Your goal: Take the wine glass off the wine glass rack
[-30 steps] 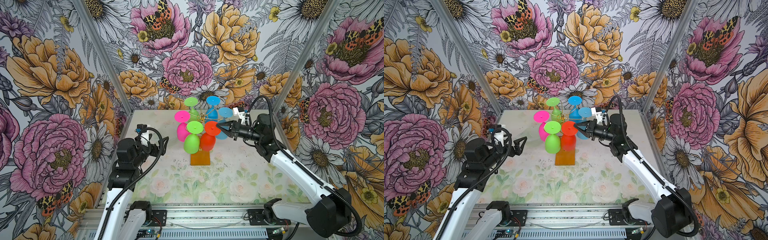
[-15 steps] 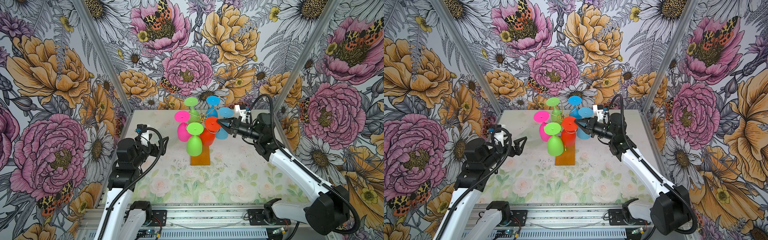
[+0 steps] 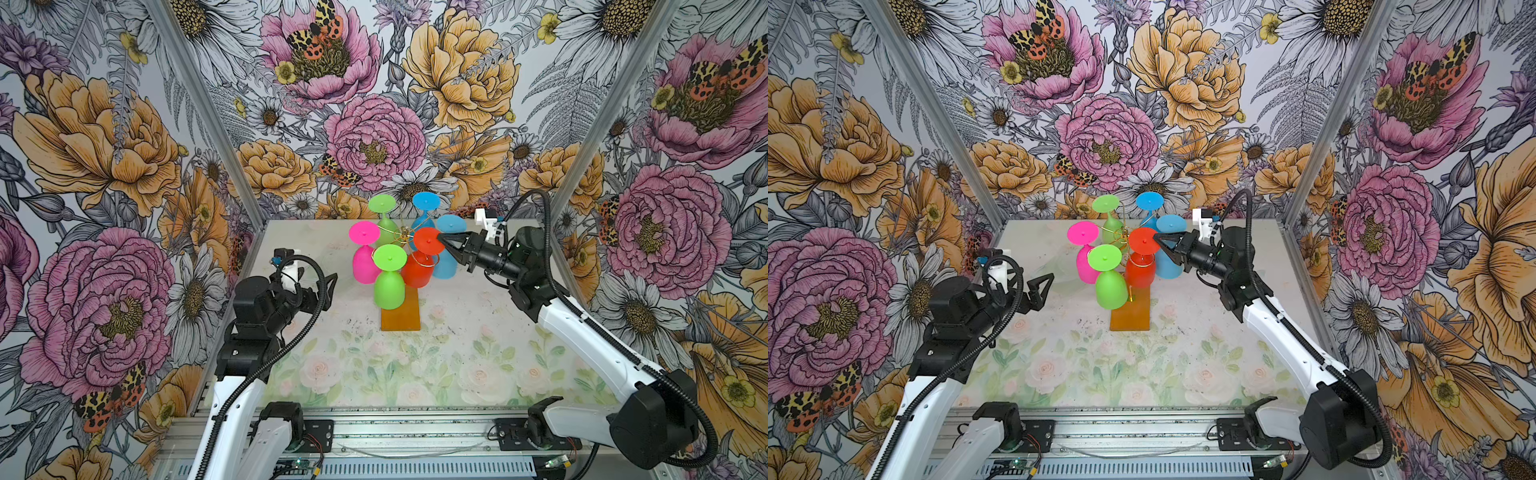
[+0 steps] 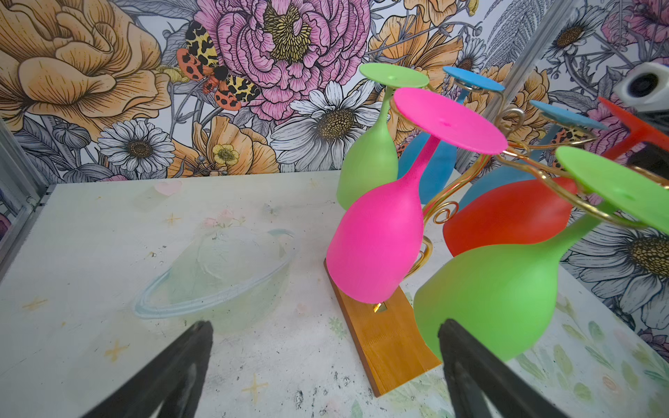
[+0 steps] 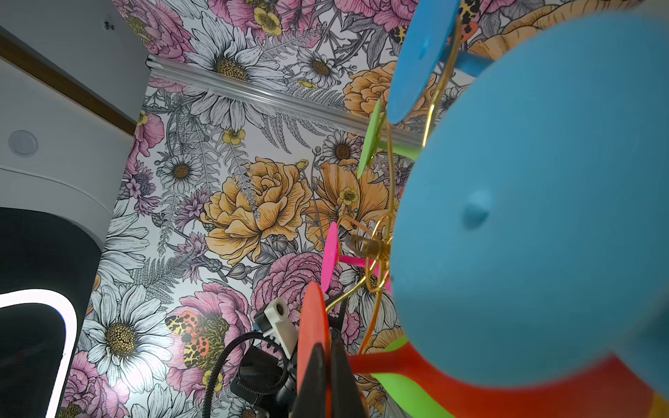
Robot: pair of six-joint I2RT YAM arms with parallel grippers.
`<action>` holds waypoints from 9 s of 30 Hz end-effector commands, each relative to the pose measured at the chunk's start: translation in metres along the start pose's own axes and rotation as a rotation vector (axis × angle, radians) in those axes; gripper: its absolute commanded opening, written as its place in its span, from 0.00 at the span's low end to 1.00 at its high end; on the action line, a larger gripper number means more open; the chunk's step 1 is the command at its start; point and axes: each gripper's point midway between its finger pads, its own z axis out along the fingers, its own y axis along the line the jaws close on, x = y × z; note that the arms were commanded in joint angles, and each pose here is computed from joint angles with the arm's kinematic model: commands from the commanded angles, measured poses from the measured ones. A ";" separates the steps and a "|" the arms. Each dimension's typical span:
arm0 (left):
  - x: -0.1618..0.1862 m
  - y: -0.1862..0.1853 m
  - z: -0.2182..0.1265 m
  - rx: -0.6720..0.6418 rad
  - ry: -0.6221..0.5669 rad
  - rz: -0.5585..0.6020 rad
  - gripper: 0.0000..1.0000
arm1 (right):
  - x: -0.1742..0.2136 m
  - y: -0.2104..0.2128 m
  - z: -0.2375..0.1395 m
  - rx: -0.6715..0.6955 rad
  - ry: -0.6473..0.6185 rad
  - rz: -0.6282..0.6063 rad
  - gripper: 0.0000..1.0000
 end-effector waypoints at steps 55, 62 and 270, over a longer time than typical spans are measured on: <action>0.001 -0.084 -0.032 0.326 0.167 -0.280 0.93 | 0.073 -0.004 -0.072 0.025 0.158 -0.316 0.00; 0.017 -0.128 -0.036 0.448 0.256 -0.285 0.91 | 0.095 -0.005 -0.075 -0.010 0.219 -0.393 0.00; 0.146 -0.244 -0.014 0.285 0.045 1.824 0.00 | 0.095 -0.063 -0.098 0.575 0.591 -0.192 0.23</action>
